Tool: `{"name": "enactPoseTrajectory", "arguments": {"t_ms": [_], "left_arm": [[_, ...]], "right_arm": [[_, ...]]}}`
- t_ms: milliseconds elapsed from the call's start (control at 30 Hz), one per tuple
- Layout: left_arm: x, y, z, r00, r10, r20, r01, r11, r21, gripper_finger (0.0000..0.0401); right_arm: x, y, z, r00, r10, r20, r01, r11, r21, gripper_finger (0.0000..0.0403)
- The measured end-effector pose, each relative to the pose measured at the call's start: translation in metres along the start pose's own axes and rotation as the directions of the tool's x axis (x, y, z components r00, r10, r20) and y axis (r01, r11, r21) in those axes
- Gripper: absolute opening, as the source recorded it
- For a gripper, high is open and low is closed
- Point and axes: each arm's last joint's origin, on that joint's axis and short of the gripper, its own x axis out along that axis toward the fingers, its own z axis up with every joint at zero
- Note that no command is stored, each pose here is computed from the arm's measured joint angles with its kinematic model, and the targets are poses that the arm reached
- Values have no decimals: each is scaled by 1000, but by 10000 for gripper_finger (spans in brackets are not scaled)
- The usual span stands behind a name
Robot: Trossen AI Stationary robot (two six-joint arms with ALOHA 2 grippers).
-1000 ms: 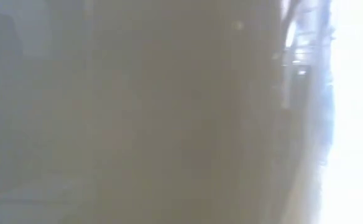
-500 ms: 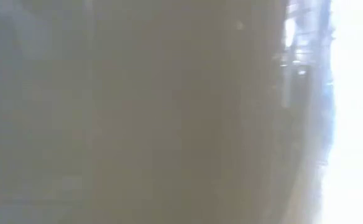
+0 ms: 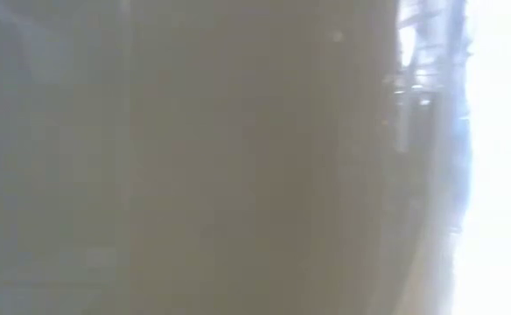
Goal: Pick & Place USB Port
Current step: Put the blue HDMI cable into the transparent bin
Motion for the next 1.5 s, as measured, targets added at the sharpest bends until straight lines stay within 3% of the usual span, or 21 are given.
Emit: {"name": "enactPoseTrajectory", "arguments": {"t_ms": [367,633,933,1500], "left_arm": [[-5,-9,7,999,-45,4,45,998,-34,97],[-8,-13,3,998,-63,-32,61,997,-38,97],[-8,-14,0,996,-66,-52,62,996,-68,97],[-8,-14,-2,996,-71,-61,66,994,-86,97]], "right_arm": [[19,-18,-19,985,-158,-65,165,977,132,29],[24,-20,-28,979,-178,-102,195,960,201,29],[29,-32,-40,941,-251,-226,302,925,230,29],[46,-53,-38,890,-292,-350,387,890,241,29]]}}
